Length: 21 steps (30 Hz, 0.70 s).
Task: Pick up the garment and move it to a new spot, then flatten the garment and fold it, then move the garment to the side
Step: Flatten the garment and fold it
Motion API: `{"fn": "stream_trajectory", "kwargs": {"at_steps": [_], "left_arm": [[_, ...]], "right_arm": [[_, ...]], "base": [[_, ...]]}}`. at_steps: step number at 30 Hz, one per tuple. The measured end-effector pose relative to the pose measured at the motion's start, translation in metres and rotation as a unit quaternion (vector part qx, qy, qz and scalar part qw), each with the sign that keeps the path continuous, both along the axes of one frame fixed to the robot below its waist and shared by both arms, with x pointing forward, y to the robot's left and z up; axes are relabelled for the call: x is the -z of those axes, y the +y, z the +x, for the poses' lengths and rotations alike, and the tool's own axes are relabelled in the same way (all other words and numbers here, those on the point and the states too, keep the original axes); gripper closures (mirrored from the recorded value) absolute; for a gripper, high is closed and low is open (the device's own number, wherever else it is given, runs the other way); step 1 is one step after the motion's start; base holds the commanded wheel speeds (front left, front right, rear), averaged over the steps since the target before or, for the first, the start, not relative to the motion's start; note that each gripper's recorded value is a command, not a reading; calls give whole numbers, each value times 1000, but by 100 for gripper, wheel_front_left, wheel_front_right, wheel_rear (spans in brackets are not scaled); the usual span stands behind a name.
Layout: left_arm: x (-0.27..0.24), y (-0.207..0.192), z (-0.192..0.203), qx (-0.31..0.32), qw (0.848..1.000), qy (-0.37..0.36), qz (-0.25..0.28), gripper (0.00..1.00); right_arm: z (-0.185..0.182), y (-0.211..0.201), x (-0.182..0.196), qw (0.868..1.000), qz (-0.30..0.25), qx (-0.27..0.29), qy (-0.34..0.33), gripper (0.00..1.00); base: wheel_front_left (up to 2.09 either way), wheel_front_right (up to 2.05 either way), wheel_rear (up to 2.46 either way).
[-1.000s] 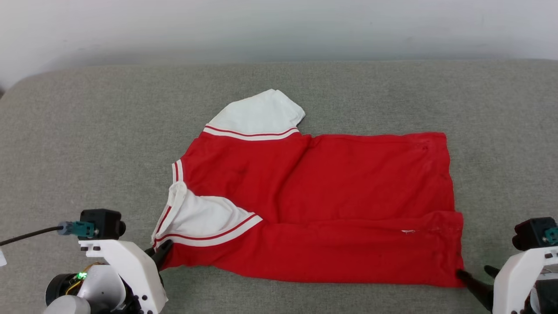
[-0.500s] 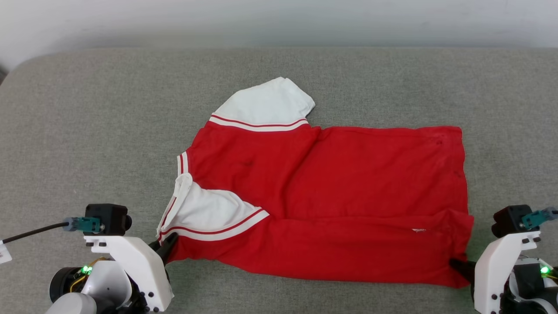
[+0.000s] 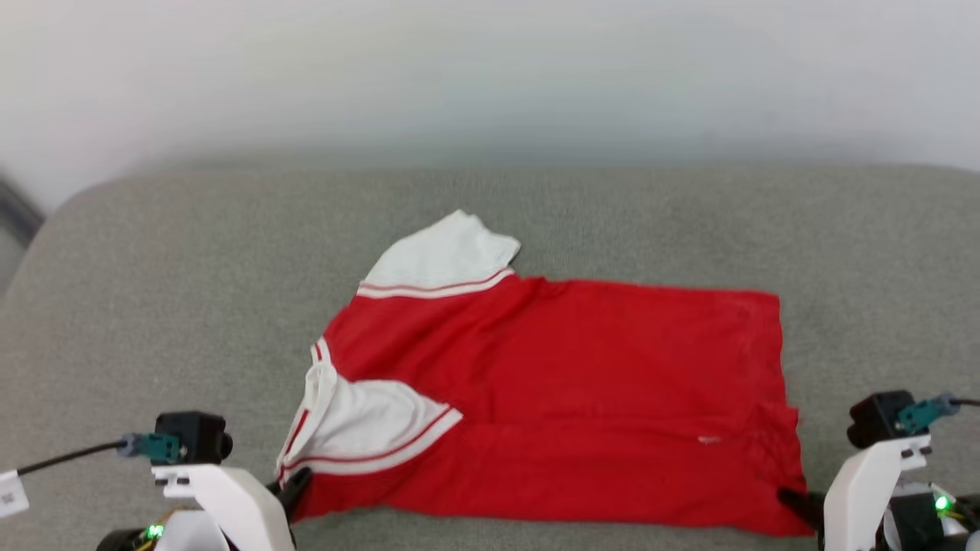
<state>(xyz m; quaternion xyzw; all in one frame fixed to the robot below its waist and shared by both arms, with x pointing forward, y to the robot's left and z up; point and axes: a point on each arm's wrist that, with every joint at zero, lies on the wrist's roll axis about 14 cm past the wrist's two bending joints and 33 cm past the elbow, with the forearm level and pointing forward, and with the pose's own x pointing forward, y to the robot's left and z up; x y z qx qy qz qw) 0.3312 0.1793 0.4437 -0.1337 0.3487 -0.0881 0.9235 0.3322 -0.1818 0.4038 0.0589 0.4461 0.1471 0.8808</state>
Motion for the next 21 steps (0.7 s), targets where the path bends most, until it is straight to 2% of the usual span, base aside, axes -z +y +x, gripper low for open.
{"fn": "stream_trajectory", "kwargs": {"at_steps": [10, 11, 12, 13, 14, 17, 21], "left_arm": [[0, 6, -39, -16, 1000, 14, -6, 100], [2, 5, -41, -16, 1000, 19, -6, 86], [4, 3, -42, -14, 1000, 22, -7, 52], [6, 1, -42, -13, 1000, 25, -10, 8], [8, -1, -43, -13, 999, 28, -11, 0], [13, 0, -41, -18, 999, 32, -11, 0], [2, -3, -23, -16, 1000, -8, -9, 0]], "right_arm": [[-38, -9, -6, 1000, 1, 14, 0, 100], [-41, -10, -3, 1000, -2, 15, 3, 75], [-43, -10, -1, 1000, -3, 17, 3, 16], [-44, -9, 1, 1000, 0, 19, 0, 0], [-45, -7, 3, 1000, 3, 22, -3, 0], [-39, -7, -1, 998, 8, 36, -42, 0], [-23, -11, -22, 990, 11, 57, -127, 0]], "base": [[0, 0, 0], [0, 0, 0], [0, 0, 0], [0, 0, 0], [0, 0, 0], [0, 0, 0], [0, 0, 0]]}}
